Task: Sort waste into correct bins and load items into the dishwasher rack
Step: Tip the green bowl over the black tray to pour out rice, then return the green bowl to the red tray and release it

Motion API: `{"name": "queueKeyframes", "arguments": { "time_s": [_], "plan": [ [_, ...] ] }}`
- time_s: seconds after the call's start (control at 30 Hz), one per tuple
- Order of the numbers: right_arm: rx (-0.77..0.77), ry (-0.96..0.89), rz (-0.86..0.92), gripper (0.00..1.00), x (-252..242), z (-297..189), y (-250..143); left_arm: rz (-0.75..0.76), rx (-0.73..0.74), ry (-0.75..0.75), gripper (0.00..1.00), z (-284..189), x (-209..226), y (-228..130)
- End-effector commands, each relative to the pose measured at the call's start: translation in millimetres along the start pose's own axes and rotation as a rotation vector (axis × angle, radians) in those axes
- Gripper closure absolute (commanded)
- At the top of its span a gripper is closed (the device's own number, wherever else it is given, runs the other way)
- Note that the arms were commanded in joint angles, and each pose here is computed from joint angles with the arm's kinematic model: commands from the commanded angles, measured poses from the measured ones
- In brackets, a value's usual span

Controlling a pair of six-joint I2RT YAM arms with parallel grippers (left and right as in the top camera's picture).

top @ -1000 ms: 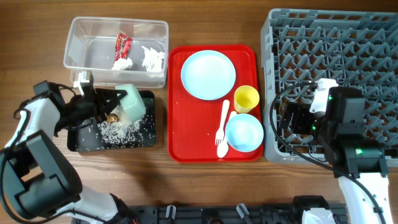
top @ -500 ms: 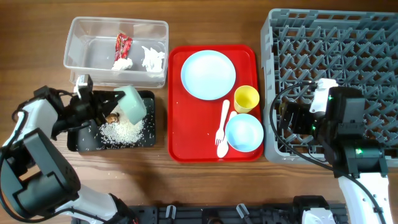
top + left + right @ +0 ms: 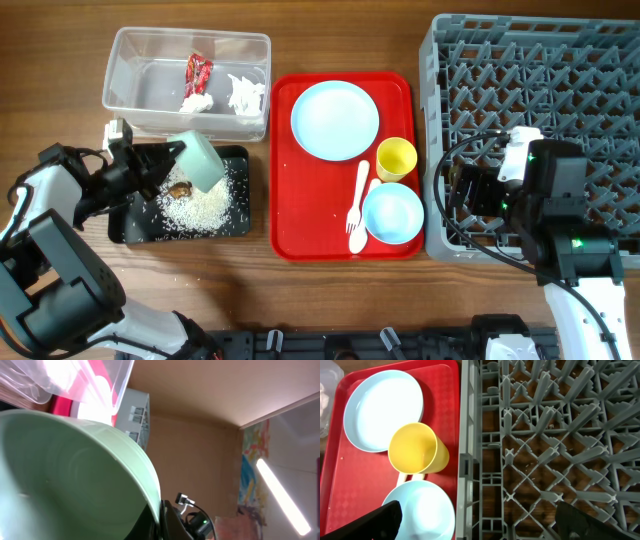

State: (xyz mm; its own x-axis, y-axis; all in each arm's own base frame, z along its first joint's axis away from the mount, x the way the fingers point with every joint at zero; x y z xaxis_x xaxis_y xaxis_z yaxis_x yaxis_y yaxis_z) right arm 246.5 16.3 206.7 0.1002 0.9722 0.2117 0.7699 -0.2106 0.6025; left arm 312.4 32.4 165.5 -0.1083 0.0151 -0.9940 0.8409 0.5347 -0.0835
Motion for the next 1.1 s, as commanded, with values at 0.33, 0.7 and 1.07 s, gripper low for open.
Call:
{"name": "queueKeyframes", "arguments": {
  "time_s": [0.33,0.7,1.07],
  "plan": [
    [-0.021,-0.002,-0.005,0.00,2,-5,7,0.110,0.076,0.003,0.96,21,-25,-18],
    [-0.022,-0.001,-0.005,0.00,2,-5,8,0.584,0.423,0.409,0.96,122,-17,-75],
    [-0.022,-0.002,-0.006,0.00,2,-5,7,0.979,0.457,0.912,0.96,201,32,-126]
  ]
}}
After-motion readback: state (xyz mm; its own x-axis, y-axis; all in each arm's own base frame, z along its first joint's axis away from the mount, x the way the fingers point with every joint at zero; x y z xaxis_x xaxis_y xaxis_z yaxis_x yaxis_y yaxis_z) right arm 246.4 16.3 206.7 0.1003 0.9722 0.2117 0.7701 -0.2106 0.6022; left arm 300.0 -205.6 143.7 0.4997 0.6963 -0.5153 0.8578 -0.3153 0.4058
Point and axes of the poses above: each gripper's point midway between its finger pads, its own z axis out along the fingers, its own x axis along the line the jaws close on, y = z × x, the point moved 3 cm from there along -z, back along the fingers, and after that the axes turned 5 degrees about z, right-handed, at the moved point
